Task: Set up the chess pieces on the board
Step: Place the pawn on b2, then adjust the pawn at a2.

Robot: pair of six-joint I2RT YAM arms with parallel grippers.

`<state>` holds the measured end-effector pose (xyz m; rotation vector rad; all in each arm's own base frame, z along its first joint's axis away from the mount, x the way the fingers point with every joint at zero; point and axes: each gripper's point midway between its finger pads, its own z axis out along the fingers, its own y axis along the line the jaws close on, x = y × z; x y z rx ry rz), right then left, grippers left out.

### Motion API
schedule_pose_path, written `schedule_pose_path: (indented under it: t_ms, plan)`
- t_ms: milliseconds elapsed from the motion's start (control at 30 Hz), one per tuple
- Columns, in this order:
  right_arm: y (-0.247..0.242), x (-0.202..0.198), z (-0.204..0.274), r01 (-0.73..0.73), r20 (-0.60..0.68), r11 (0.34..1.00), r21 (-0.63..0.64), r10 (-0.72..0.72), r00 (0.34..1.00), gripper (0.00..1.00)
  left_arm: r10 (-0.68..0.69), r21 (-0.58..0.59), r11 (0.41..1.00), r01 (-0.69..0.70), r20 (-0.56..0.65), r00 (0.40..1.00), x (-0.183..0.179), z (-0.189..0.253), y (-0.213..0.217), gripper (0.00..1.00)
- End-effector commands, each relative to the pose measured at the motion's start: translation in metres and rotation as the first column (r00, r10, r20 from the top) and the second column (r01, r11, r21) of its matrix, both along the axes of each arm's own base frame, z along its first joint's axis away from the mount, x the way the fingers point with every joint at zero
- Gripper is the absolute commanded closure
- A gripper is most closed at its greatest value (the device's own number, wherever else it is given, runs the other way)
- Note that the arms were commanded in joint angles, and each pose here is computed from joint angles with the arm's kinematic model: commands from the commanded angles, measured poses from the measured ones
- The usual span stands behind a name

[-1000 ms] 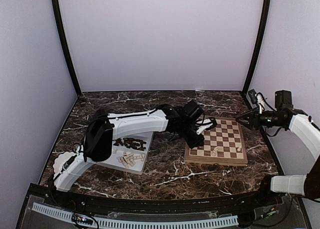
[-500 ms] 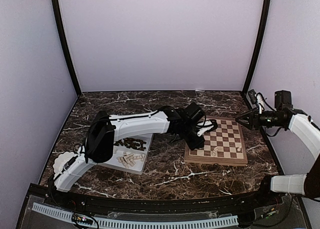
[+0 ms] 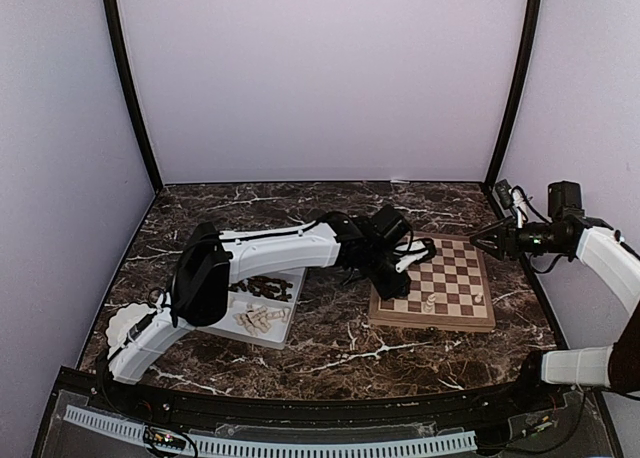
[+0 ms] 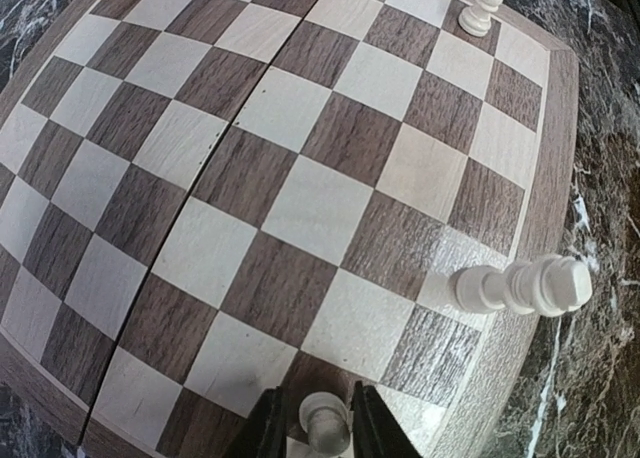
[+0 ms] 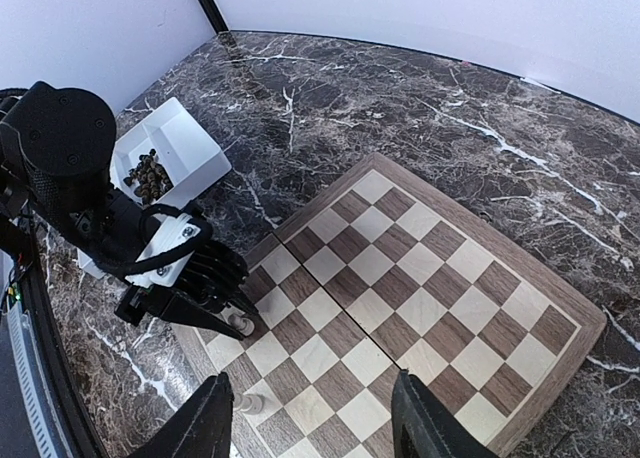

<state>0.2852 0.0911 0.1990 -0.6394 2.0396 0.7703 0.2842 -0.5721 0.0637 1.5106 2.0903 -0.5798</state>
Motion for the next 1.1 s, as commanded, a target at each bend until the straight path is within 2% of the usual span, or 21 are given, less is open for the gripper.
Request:
schedule_pose_path:
  t_ms: [0, 267, 333, 367, 400, 433, 467, 500, 533, 567, 600, 633, 667, 700, 800, 833, 867, 900, 933, 967, 1067]
  plan:
    - [0.001, 0.001, 0.001, -0.018, 0.021, 1.000, 0.008, 0.018, 1.000, 0.45, 0.005, -0.048, 0.999, -0.003, 0.030, 1.000, 0.002, 0.030, -0.007, 0.70]
    - [0.003, 0.000, -0.002, -0.032, 0.011, 0.999, 0.012, 0.032, 0.999, 0.44, 0.018, -0.246, 0.969, 0.000, 0.070, 0.997, -0.002, 0.134, -0.013, 0.63]
    - [0.002, -0.001, -0.002, -0.031, 0.015, 0.999, 0.006, 0.031, 0.999, 0.44, 0.065, -0.253, 0.967, -0.040, 0.089, 0.994, 0.001, 0.155, -0.001, 0.63]
    - [0.002, -0.001, -0.002, -0.030, 0.019, 1.000, 0.002, 0.030, 0.999, 0.44, 0.108, -0.224, 0.971, -0.084, 0.095, 0.990, 0.005, 0.150, 0.009, 0.63]
    - [0.002, -0.001, -0.002, -0.029, 0.024, 1.000, -0.001, 0.030, 0.999, 0.44, 0.141, -0.238, 0.965, -0.111, 0.111, 0.984, 0.007, 0.169, 0.020, 0.63]
    - [0.002, -0.001, -0.001, -0.028, 0.028, 1.000, -0.004, 0.028, 0.999, 0.44, 0.188, -0.188, 0.968, -0.165, 0.107, 0.976, 0.011, 0.152, 0.034, 0.63]
    - [0.001, -0.001, -0.001, -0.026, 0.032, 1.000, -0.006, 0.027, 0.999, 0.44, 0.230, -0.207, 0.958, -0.201, 0.130, 0.964, 0.017, 0.172, 0.050, 0.63]
    - [0.001, -0.001, -0.001, -0.026, 0.033, 1.000, -0.007, 0.026, 0.999, 0.44, 0.297, -0.148, 0.949, -0.279, 0.114, 0.948, 0.021, 0.148, 0.069, 0.63]
    - [0.001, 0.000, -0.001, -0.025, 0.035, 1.000, -0.008, 0.026, 0.999, 0.44, 0.358, -0.178, 0.925, -0.337, 0.100, 0.929, 0.028, 0.163, 0.088, 0.63]
    - [0.001, 0.001, -0.001, -0.025, 0.035, 1.000, -0.008, 0.025, 0.999, 0.44, 0.400, -0.115, 0.913, -0.390, 0.081, 0.913, 0.036, 0.136, 0.111, 0.64]
    - [0.001, 0.001, -0.002, -0.025, 0.033, 1.000, -0.008, 0.025, 0.999, 0.44, 0.437, -0.148, 0.893, -0.425, 0.056, 0.898, 0.037, 0.146, 0.123, 0.64]
    - [0.001, 0.002, -0.003, -0.024, 0.032, 1.000, -0.008, 0.025, 0.999, 0.45, 0.456, -0.095, 0.886, -0.453, 0.018, 0.890, 0.039, 0.118, 0.143, 0.67]
    - [0.000, 0.002, -0.003, -0.023, 0.030, 1.000, -0.008, 0.024, 0.999, 0.45, 0.474, -0.128, 0.873, -0.472, -0.008, 0.880, 0.040, 0.123, 0.147, 0.68]
    - [0.000, 0.003, -0.005, -0.022, 0.026, 1.000, -0.009, 0.023, 0.999, 0.45, 0.476, -0.099, 0.873, -0.478, -0.047, 0.878, 0.038, 0.104, 0.157, 0.72]
    - [0.000, 0.003, -0.005, -0.022, 0.023, 1.000, -0.008, 0.022, 0.999, 0.46, 0.425, -0.146, 0.888, -0.436, -0.102, 0.899, 0.038, 0.090, 0.145, 0.84]
    - [0.000, 0.003, -0.006, -0.022, 0.021, 1.000, -0.008, 0.022, 1.000, 0.47, 0.401, -0.140, 0.898, -0.417, -0.128, 0.907, 0.037, 0.078, 0.137, 0.91]
    - [0.000, 0.003, -0.006, -0.021, 0.021, 1.000, -0.009, 0.021, 1.000, 0.47, 0.364, -0.178, 0.906, -0.385, -0.137, 0.921, 0.038, 0.085, 0.125, 0.97]
    - [0.000, 0.003, -0.006, -0.018, 0.022, 1.000, -0.012, 0.019, 1.000, 0.47, 0.351, -0.162, 0.914, -0.373, -0.151, 0.924, 0.040, 0.070, 0.119, 0.99]
    - [-0.001, 0.003, -0.006, -0.015, 0.023, 1.000, -0.015, 0.016, 1.000, 0.47, 0.318, -0.193, 0.919, -0.344, -0.155, 0.935, 0.042, 0.077, 0.107, 1.00]
    - [-0.001, 0.003, -0.007, -0.013, 0.023, 1.000, -0.018, 0.013, 1.000, 0.47, 0.310, -0.171, 0.926, -0.338, -0.169, 0.935, 0.044, 0.060, 0.102, 1.00]
    - [-0.002, 0.003, -0.007, -0.005, 0.028, 1.000, -0.028, 0.006, 1.000, 0.48, 0.257, -0.198, 0.935, -0.294, -0.192, 0.947, 0.047, 0.055, 0.082, 1.00]
